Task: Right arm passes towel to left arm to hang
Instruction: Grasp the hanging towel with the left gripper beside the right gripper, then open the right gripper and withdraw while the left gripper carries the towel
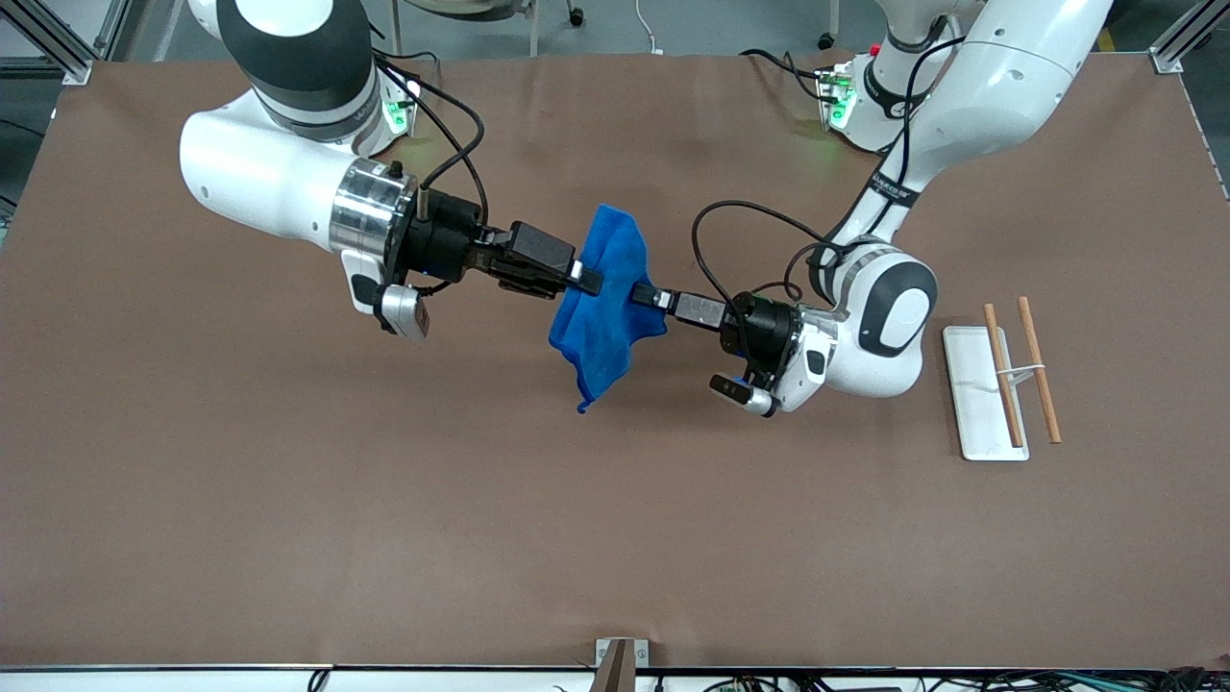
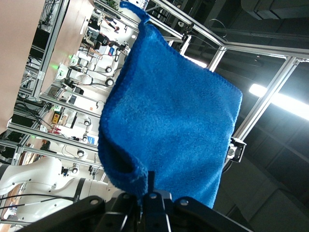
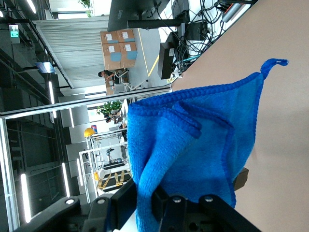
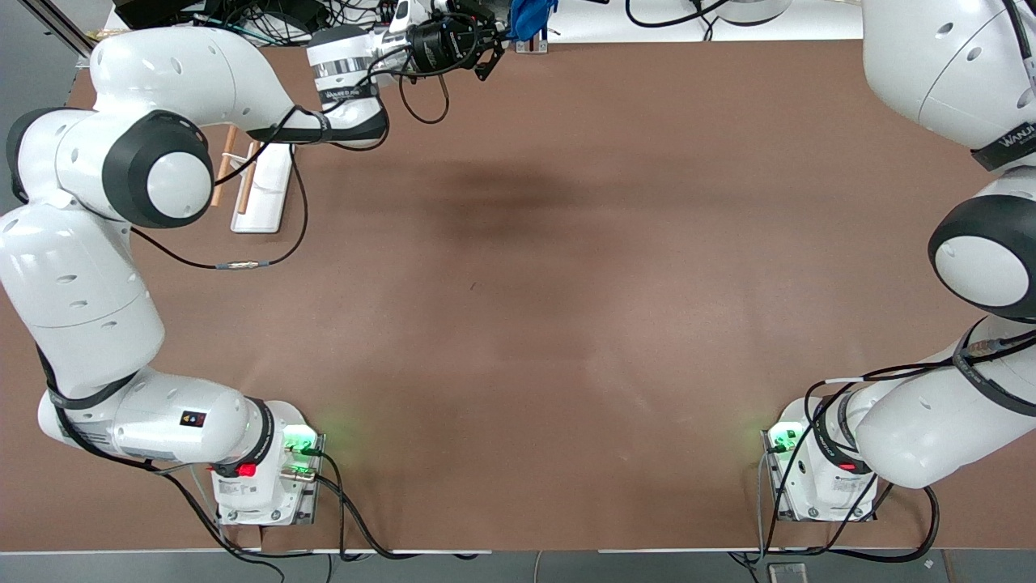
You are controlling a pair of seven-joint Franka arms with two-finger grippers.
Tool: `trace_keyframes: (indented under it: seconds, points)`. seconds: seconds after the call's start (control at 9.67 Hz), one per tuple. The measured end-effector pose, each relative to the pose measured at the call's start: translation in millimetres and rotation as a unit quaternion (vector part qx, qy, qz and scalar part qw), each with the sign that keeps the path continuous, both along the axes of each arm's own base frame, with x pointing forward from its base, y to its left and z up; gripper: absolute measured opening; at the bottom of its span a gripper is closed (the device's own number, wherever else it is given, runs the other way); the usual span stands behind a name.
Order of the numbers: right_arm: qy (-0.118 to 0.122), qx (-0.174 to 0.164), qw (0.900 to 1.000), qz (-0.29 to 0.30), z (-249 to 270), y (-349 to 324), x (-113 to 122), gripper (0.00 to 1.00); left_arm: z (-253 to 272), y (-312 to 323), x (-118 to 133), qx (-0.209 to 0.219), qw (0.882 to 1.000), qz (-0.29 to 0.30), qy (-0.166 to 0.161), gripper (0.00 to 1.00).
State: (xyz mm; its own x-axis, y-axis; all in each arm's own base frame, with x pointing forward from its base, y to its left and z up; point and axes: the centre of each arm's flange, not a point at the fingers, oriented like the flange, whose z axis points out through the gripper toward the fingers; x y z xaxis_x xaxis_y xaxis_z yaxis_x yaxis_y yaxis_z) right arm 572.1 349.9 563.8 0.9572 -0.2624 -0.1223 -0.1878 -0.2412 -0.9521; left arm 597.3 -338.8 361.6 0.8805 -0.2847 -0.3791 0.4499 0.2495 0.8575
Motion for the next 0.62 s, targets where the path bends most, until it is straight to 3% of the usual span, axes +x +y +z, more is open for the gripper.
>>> trace_keyframes:
  seconds: [0.41,0.62]
  points:
    - [0.001,-0.001,1.0,-0.001,-2,0,1,0.16,8,23,17,0.002,1.0,0.018,-0.003,0.03]
    - [0.002,-0.002,1.0,-0.006,-2,-5,4,0.44,24,51,38,0.042,0.999,0.008,0.015,0.03]
